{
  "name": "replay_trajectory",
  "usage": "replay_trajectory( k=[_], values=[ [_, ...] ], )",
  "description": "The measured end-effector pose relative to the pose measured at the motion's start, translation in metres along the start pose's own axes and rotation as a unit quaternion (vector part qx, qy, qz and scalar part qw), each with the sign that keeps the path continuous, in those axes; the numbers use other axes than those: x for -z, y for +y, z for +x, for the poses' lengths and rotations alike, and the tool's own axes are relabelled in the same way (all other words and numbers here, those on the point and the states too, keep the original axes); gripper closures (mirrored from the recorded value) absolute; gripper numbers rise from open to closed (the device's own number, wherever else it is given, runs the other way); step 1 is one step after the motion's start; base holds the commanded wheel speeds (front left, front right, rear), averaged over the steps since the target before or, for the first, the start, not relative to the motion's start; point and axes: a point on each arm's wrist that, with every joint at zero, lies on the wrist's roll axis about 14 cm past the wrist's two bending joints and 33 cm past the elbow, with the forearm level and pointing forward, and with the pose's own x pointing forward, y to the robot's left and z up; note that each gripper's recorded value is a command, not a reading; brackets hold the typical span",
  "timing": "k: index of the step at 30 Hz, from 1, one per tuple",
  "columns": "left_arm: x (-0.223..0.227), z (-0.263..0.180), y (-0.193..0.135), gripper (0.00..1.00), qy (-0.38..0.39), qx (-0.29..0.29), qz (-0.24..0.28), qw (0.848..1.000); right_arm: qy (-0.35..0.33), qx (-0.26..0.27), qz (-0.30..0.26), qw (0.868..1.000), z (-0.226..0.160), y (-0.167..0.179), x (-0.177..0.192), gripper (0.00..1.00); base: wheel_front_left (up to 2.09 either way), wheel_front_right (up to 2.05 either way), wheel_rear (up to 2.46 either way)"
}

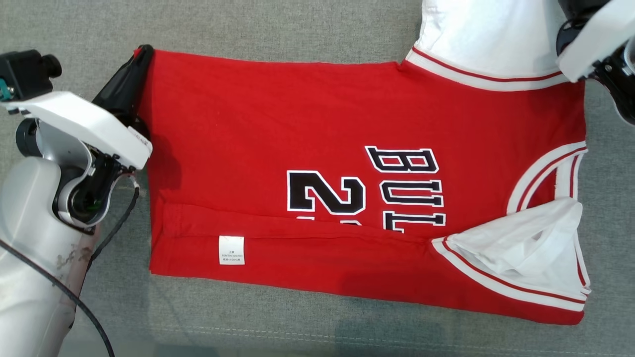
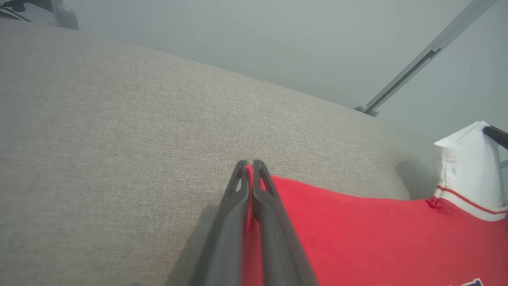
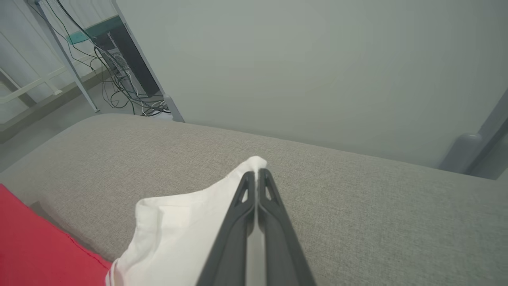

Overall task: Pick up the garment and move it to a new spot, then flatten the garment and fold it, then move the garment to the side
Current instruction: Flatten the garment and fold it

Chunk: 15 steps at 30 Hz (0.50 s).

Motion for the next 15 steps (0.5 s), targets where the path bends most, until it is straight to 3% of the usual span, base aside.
replay_trajectory(
  k=[15],
  values=[
    [-0.006,-0.025,-0.008,1.0,-0.024,0.01,-0.015,1.0,-0.041,-0.034,0.02,0.998,-0.061,0.011,-0.02,1.0,0.0,0.0,0.0]
  ],
)
